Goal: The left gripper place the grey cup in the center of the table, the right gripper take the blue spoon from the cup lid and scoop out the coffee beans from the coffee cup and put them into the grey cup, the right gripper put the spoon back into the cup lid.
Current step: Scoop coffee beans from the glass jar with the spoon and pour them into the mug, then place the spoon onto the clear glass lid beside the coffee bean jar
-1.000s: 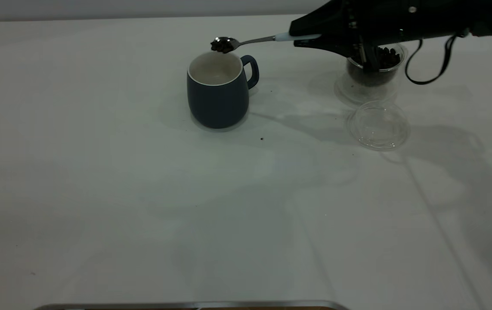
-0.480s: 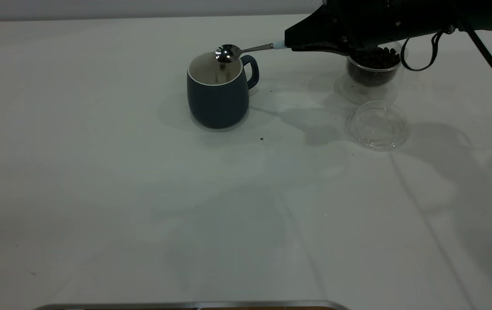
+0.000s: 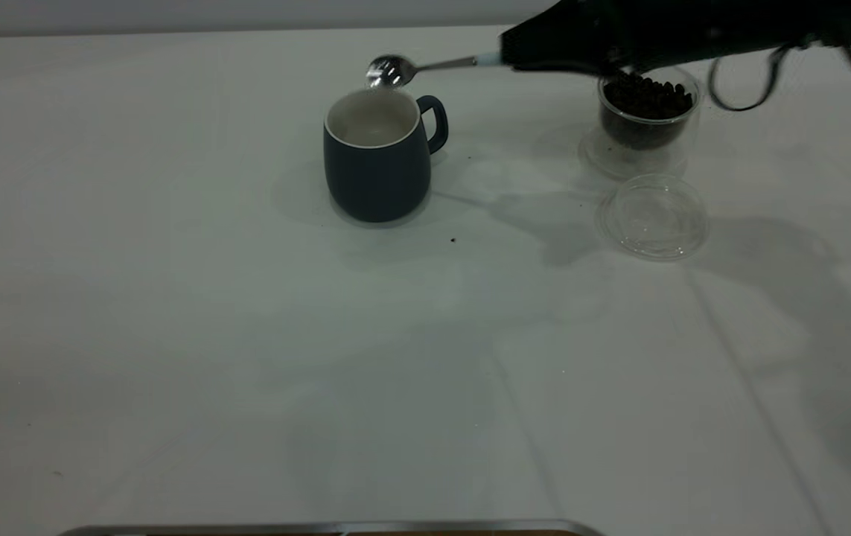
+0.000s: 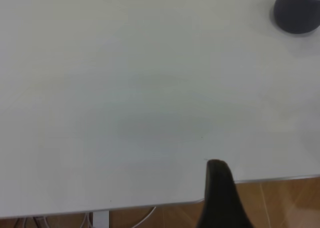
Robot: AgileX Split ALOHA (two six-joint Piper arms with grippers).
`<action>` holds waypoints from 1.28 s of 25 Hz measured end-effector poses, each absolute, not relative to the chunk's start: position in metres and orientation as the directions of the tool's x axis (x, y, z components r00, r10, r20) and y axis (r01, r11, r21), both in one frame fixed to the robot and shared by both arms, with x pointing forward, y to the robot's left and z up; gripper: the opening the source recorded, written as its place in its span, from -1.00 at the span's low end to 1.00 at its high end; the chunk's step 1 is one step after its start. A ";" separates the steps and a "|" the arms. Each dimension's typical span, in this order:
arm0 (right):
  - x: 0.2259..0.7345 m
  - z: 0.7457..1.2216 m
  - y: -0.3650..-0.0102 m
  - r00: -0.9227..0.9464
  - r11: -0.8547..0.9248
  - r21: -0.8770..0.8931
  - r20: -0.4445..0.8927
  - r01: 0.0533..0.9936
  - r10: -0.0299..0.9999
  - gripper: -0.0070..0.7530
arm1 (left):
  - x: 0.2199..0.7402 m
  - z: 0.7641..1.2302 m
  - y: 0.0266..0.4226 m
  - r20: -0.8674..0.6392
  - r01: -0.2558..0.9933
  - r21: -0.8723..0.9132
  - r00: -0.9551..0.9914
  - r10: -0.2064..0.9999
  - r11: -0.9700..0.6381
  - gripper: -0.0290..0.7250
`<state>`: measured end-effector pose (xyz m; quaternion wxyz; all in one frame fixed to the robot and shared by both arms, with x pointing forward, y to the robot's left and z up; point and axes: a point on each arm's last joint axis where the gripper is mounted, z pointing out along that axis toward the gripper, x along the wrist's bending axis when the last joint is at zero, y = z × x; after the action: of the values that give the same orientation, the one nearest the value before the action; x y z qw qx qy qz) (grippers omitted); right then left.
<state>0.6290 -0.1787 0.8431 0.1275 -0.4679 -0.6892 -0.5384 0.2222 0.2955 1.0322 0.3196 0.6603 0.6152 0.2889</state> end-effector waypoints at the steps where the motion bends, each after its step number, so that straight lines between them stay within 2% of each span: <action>1: 0.624 0.848 -0.187 -0.500 -0.044 0.604 0.696 0.796 0.515 -0.71 | 0.222 1.032 0.295 -0.012 0.628 0.778 0.076 0.997 -0.039 0.53; 9: 0.580 0.872 -0.254 -0.180 -0.303 0.398 0.813 0.866 0.553 -0.71 | 0.222 1.032 0.295 -0.012 0.628 0.778 0.076 0.997 -0.039 0.53; 17: 0.535 0.849 -0.299 0.084 -0.472 0.219 0.838 0.854 0.540 -0.71 | 0.222 1.032 0.295 -0.012 0.628 0.778 0.076 0.997 -0.039 0.53; 22: 0.522 0.840 -0.320 0.178 -0.537 0.179 0.819 0.824 0.546 -0.71 | 0.222 1.032 0.295 -0.012 0.628 0.778 0.076 0.997 -0.039 0.53; 32: 0.529 0.798 -0.335 0.298 -0.590 0.064 0.815 0.805 0.496 -0.71 | 0.222 1.032 0.295 -0.012 0.628 0.778 0.076 0.997 -0.039 0.53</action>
<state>0.5290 -0.3351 0.7979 0.1825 -0.7847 -0.4145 -0.4232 0.2222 0.2955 1.0322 0.3196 0.6603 0.6152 0.2889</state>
